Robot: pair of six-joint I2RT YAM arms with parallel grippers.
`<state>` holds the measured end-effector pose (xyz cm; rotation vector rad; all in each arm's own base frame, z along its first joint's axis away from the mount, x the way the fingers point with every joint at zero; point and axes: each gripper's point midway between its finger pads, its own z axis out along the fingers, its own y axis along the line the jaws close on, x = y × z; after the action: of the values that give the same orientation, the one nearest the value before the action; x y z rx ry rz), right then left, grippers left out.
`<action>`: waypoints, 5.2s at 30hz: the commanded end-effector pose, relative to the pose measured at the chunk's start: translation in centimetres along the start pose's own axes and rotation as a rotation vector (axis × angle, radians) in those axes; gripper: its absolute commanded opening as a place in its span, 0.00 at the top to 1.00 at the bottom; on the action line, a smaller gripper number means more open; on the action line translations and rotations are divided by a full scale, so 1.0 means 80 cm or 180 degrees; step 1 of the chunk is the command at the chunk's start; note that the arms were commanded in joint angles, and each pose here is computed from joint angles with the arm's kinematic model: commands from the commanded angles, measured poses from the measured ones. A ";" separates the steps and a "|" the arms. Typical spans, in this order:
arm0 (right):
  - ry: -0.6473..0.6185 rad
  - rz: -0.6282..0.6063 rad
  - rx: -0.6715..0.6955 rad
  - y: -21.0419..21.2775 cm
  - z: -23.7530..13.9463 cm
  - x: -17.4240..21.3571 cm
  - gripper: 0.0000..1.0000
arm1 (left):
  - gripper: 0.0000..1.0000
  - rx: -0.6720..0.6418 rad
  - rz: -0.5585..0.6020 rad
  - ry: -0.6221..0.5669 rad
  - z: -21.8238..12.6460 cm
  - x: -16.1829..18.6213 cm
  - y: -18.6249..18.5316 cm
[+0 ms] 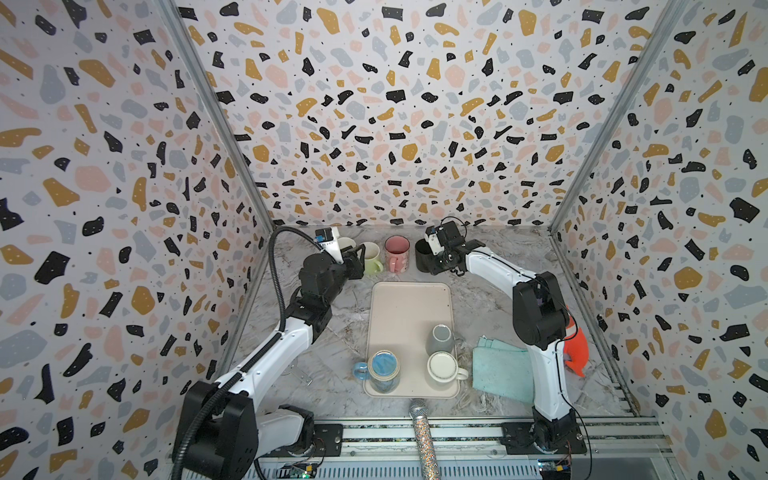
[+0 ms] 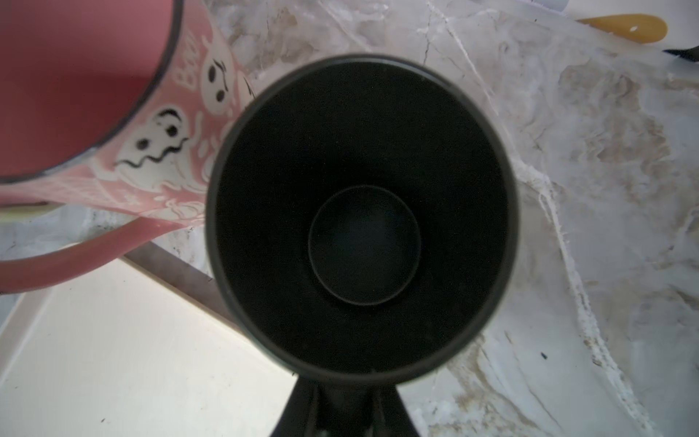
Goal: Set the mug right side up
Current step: 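Lower the black mug upright with the right gripper beside the pink mug, then open the right gripper and lift it off the black mug, then move the right gripper to the grey mug on the tray, then close the right gripper on the grey mug and lift it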
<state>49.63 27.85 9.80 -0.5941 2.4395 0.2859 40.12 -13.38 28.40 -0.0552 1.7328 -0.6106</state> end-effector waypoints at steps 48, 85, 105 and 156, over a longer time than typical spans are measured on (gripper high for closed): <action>-0.0651 0.0266 -0.0157 0.007 -0.115 -0.025 0.51 | 0.58 0.0113 -0.0003 -0.0189 -0.004 -0.027 -0.010; 0.0800 0.4600 -0.2290 0.054 -0.228 0.269 0.44 | 0.57 0.0020 -0.0475 -0.0063 0.005 -0.007 0.004; 0.1120 0.4858 -0.2365 0.066 -0.190 0.272 0.34 | 0.57 -0.0106 -0.0379 0.0001 0.010 0.000 0.014; 0.1138 0.4734 -0.2531 0.053 -0.113 0.213 0.86 | 0.57 -0.0329 -0.0251 0.0108 0.016 0.009 0.035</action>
<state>28.40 22.79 6.42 1.1899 2.6145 1.8851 41.09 -12.12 24.28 -0.1947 1.8594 -0.6008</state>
